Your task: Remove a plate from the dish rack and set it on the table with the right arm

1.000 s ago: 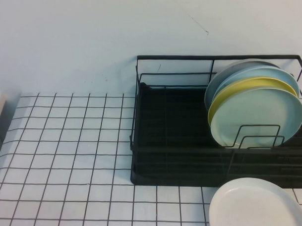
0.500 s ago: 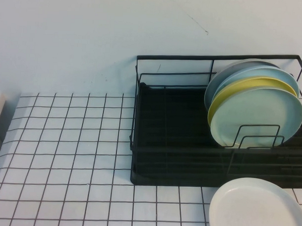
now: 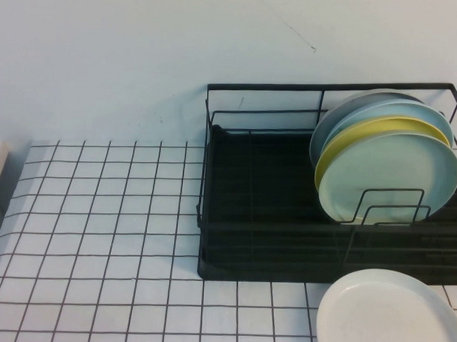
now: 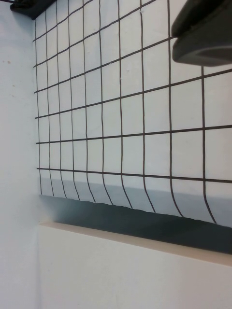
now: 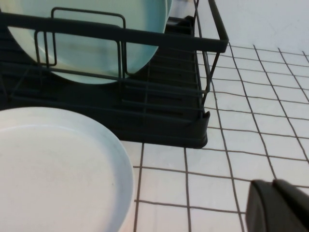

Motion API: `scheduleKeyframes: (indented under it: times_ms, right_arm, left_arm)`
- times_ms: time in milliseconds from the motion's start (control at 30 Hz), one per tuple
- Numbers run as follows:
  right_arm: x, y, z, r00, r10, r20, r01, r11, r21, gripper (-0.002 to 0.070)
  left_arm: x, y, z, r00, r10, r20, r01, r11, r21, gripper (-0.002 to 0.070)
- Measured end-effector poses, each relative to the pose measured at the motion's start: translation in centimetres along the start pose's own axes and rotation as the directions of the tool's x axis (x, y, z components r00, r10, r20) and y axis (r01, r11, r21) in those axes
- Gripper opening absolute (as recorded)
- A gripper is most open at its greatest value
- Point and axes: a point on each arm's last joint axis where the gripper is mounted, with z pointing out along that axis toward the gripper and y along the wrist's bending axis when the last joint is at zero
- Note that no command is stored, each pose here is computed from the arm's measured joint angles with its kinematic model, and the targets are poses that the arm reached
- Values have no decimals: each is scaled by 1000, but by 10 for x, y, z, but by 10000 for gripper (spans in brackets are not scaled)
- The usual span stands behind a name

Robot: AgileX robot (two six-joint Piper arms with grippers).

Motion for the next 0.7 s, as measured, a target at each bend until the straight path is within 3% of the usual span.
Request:
scheduleKeyframes:
  times_ms: [700]
  right_arm:
    - [0,0,0,1000,5,0,-5,1000,-4,-1]
  left_arm:
    - [0,0,0,1000,0,0,0,1000,0,-3]
